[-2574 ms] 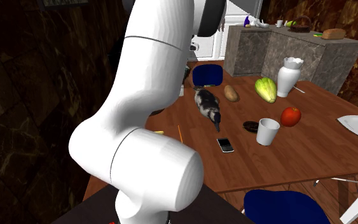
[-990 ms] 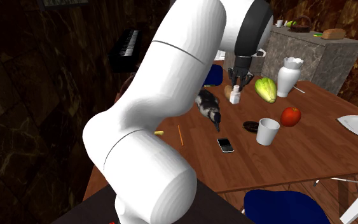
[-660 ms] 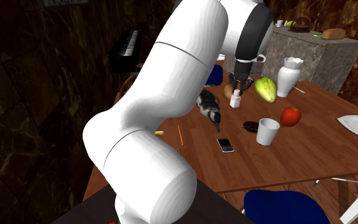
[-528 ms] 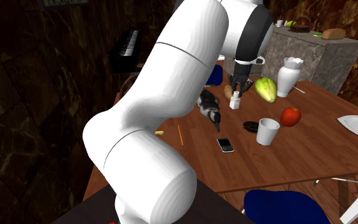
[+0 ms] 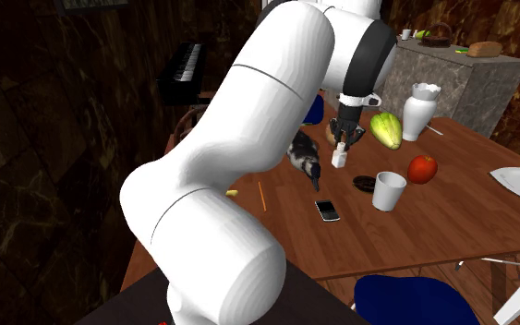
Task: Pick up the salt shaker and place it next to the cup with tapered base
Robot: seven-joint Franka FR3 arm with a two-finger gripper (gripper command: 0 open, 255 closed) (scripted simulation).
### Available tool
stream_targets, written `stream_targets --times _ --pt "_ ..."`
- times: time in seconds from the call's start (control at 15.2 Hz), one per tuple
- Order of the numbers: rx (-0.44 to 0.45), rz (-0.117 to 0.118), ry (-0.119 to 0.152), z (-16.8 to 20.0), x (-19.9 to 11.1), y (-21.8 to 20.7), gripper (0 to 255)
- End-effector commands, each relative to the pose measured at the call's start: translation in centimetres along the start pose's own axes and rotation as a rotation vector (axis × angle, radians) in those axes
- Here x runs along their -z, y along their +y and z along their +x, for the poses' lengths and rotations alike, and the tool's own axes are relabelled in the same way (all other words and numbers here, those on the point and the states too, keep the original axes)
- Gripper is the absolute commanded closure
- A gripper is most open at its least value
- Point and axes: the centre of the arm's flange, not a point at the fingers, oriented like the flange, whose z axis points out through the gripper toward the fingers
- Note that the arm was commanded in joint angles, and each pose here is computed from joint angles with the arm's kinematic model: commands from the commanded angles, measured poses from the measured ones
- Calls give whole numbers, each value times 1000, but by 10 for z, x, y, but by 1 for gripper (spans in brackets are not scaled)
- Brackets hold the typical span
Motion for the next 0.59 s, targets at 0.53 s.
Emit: stream_targets --times 0.53 --pt "0 0 0 1 -53 0 255"
